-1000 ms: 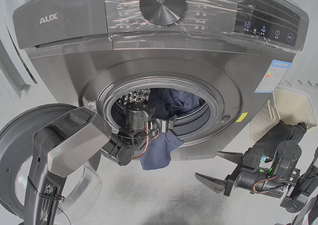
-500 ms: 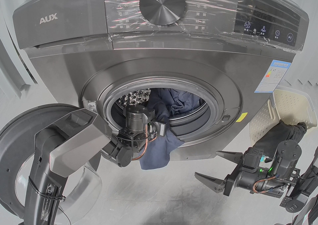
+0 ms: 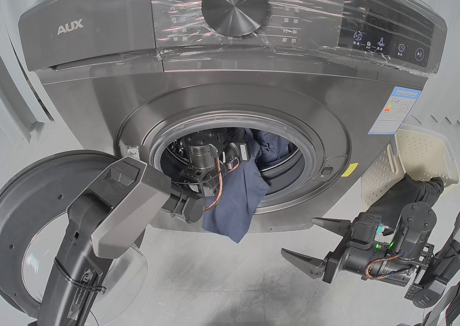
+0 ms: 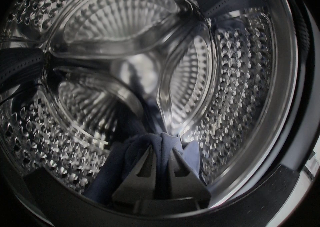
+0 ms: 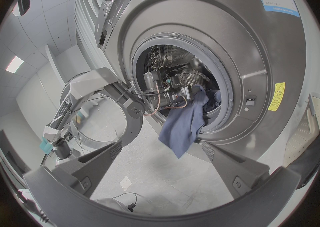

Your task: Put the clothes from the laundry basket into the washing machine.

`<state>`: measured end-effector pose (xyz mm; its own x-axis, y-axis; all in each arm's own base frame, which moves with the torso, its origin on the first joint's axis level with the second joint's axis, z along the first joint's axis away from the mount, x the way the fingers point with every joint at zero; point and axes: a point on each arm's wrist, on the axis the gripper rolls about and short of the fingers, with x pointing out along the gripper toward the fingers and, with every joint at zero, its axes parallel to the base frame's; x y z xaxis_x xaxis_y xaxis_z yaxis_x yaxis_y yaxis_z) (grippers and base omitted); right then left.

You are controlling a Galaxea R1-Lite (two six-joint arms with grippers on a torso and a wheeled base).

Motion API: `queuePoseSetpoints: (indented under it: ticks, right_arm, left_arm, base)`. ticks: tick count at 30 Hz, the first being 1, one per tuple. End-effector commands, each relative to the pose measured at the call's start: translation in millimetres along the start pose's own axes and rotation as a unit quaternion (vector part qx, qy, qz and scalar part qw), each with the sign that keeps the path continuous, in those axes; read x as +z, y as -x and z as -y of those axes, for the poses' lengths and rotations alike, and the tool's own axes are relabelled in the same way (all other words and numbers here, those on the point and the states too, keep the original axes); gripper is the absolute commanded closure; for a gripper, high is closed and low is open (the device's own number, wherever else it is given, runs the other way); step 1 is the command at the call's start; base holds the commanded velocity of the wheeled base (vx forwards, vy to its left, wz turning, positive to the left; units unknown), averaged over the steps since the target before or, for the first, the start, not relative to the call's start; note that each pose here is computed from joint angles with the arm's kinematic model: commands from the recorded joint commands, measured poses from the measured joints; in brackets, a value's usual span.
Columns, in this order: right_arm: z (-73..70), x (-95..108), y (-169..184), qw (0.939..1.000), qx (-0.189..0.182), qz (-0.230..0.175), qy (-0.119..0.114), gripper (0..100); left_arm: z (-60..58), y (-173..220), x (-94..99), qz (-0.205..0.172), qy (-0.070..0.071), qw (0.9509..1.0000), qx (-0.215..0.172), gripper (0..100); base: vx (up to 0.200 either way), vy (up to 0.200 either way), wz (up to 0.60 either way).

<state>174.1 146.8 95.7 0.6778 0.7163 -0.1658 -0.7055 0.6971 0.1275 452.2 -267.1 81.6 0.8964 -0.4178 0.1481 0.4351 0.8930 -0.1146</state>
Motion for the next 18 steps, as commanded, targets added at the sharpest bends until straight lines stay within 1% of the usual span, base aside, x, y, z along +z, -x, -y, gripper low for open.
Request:
queuePoseSetpoints:
  ticks: [1, 2, 3, 4, 8, 9, 10, 13, 15, 16, 18]
  right_arm:
    - [-0.3, -0.3, -0.3, 1.0, 0.001, -0.001, -0.001, 0]
    - [-0.3, -0.3, -0.3, 1.0, 0.001, -0.001, -0.001, 0]
    - [-0.2, -0.9, -0.3, 1.0, 0.001, -0.002, -0.002, 0]
    - [-0.2, -1.5, -0.2, 1.0, 0.0, -0.004, -0.002, 0]
    - [0.0, -2.3, -1.2, 1.0, 0.001, -0.005, -0.002, 0]
    - [0.0, -2.3, -1.2, 1.0, 0.001, -0.005, -0.002, 0]
    - [0.1, -2.9, -1.2, 1.0, 0.001, -0.007, -0.002, 0]
    - [0.3, -2.7, -0.7, 1.0, 0.0, -0.006, -0.002, 0]
    - [0.3, -2.7, -0.7, 1.0, 0.0, -0.006, -0.002, 0]
    - [0.0, -3.0, -0.5, 1.0, 0.001, -0.007, -0.002, 0]
    - [0.0, -3.2, -0.5, 1.0, 0.001, -0.007, -0.002, 0]
  left_arm:
    - [-7.6, -22.2, -18.4, 0.055, 0.009, 0.9984, 0.014, 100]
    - [-7.6, -22.2, -18.4, 0.055, 0.009, 0.9984, 0.014, 100]
    - [-9.9, -29.2, -17.4, 0.066, 0.011, 0.9974, 0.025, 100]
    - [-11.5, -29.2, -23.3, 0.057, 0.01, 0.9978, 0.031, 100]
    - [-10.4, -29.1, -25.9, 0.053, 0.01, 0.9979, 0.037, 100]
    - [-8.0, -28.9, -26.4, 0.052, 0.011, 0.9979, 0.038, 100]
    - [-6.2, -28.9, -24.1, 0.053, 0.013, 0.9978, 0.038, 0]
    - [-1.2, -24.7, -22.2, 0.042, 0.014, 0.9984, 0.035, 0]
    - [2.7, -19.2, -11.2, 0.037, 0.013, 0.9987, 0.032, 0]
    - [5.7, -11.3, -6.6, 0.019, 0.01, 0.9993, 0.03, 0]
    - [13.1, 1.1, 4.7, -0.002, 0.008, 0.9998, 0.018, 0]
  base:
    - [0.0, 0.0, 0.0]
    - [0.0, 0.0, 0.0]
    - [0.0, 0.0, 0.0]
    - [0.0, 0.0, 0.0]
    - [0.0, 0.0, 0.0]
    - [0.0, 0.0, 0.0]
    - [0.0, 0.0, 0.0]
    - [0.0, 0.0, 0.0]
    - [0.0, 0.0, 0.0]
    - [0.0, 0.0, 0.0]
    - [0.0, 0.0, 0.0]
